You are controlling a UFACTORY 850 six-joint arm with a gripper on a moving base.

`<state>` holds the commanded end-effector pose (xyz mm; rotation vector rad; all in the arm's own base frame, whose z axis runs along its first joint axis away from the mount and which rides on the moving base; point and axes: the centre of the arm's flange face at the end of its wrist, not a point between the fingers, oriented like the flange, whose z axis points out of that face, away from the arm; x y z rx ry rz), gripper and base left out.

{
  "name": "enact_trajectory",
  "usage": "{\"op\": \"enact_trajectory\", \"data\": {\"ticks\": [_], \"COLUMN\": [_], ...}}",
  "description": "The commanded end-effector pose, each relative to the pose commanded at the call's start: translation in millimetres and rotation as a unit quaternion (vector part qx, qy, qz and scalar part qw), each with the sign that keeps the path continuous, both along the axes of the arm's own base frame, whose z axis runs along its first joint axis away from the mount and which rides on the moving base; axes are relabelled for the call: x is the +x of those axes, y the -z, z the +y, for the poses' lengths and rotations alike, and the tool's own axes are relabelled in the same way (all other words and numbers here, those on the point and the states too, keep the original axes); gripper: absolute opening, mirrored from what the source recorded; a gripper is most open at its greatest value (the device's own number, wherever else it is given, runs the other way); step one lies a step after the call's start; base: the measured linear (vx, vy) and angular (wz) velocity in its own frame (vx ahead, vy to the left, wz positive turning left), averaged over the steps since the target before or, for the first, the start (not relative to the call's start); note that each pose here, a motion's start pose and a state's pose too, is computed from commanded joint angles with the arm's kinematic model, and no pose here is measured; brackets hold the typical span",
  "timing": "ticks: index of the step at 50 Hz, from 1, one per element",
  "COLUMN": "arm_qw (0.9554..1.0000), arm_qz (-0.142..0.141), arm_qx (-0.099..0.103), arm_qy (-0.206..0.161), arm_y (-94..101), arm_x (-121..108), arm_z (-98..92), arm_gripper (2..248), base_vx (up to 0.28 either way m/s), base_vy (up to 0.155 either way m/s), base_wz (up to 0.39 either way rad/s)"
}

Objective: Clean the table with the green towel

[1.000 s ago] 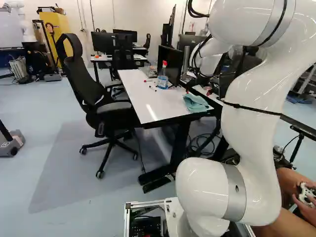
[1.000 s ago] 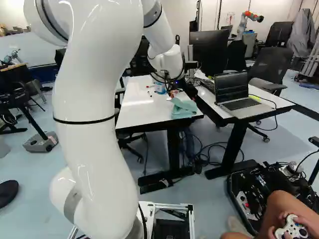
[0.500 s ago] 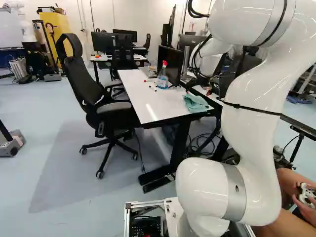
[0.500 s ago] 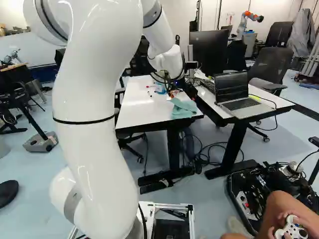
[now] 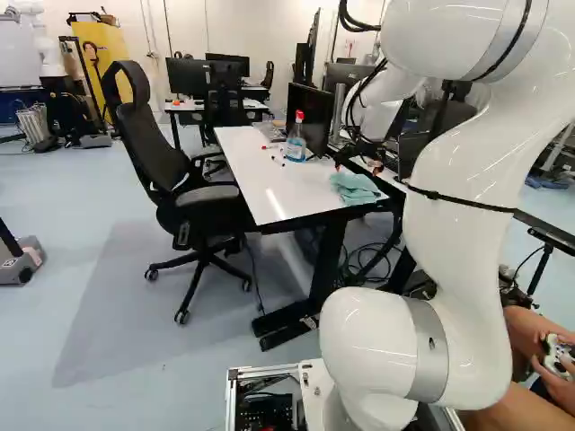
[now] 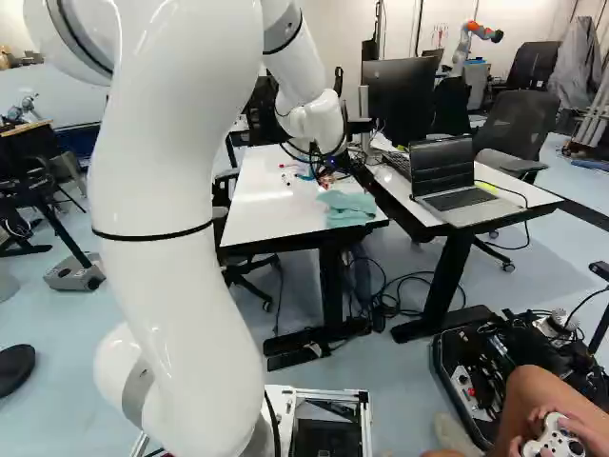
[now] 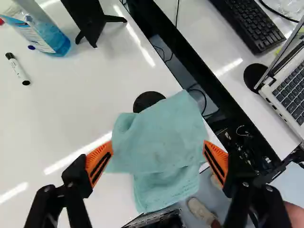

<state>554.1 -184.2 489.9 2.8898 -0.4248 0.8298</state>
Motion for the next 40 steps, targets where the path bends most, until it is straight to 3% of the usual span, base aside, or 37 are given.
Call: {"op": "enact_trajectory", "data": {"ticks": [40], "arm_qw": [0.9963], "arm_qz": [-0.076], "arm_qx": [-0.017], "arm_qy": [-0.037], "arm_y": [24.2], "arm_x": [-47], "arm_z": [56.5], "arm_gripper": [247], "base_vx": [0.000], "base_vy": [0.000], "base_wz": [0.000]}}
